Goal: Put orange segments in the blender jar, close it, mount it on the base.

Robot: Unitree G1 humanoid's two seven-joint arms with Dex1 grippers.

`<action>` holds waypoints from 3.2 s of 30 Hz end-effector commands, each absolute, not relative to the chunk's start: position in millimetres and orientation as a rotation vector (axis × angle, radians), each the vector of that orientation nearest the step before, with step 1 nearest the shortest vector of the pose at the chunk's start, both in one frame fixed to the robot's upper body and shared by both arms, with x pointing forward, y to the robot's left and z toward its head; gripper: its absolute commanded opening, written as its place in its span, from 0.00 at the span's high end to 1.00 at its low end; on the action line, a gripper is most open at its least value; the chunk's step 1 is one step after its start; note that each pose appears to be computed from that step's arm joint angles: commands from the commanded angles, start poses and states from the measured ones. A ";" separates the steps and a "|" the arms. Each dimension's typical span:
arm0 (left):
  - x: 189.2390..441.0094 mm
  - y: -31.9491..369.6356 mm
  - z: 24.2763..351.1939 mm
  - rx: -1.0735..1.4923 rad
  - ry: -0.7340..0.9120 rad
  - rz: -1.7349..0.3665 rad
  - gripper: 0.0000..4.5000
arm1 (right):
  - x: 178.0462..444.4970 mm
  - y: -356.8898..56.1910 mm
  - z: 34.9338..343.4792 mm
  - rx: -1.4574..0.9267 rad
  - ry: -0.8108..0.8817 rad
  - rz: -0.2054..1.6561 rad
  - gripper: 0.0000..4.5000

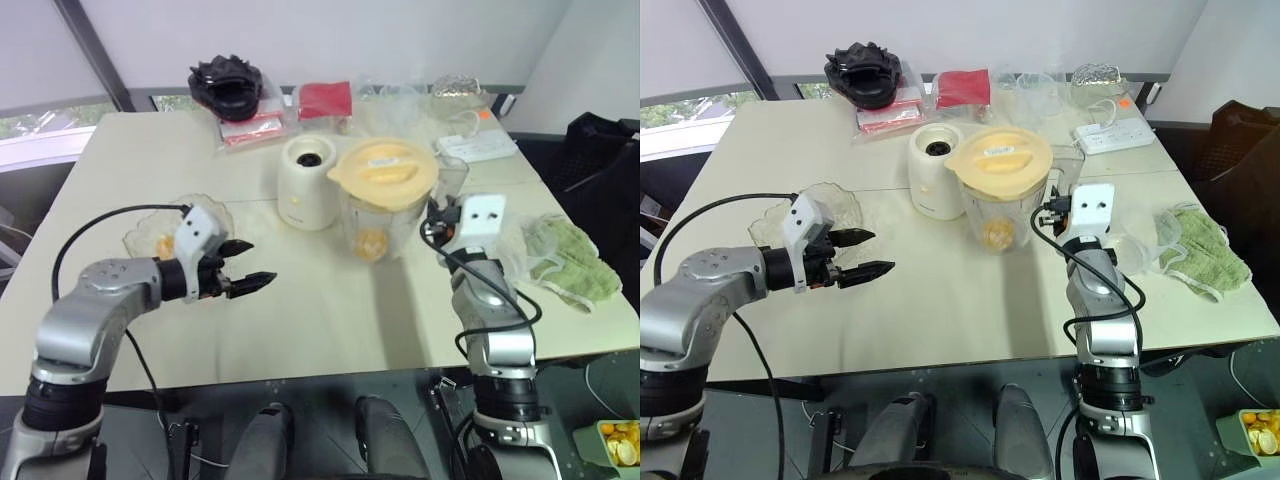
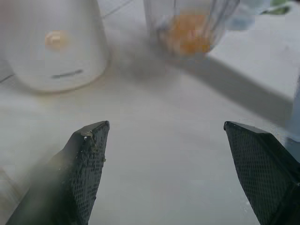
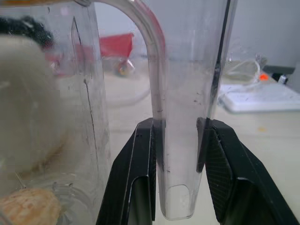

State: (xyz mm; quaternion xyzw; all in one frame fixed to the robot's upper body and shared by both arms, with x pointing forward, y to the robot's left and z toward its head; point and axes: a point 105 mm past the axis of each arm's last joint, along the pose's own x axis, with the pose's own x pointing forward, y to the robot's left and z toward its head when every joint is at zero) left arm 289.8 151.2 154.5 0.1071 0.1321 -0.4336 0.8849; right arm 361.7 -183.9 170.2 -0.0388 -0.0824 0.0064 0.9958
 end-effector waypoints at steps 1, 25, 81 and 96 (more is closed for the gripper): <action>287.5 140.1 159.7 0.243 0.212 -0.901 0.10 | 356.0 -184.5 228.8 -0.068 -0.334 0.027 0.81; 285.4 125.0 170.5 0.130 -0.009 -0.744 0.10 | 451.0 -67.0 363.2 -0.119 -0.412 0.190 0.81; 288.5 130.2 170.4 0.114 0.006 -0.658 0.09 | 434.6 -92.8 236.9 -0.226 -0.268 0.280 0.06; 269.2 161.8 180.8 0.135 0.010 -0.578 0.09 | 295.7 -185.0 222.5 -0.332 0.000 0.827 0.06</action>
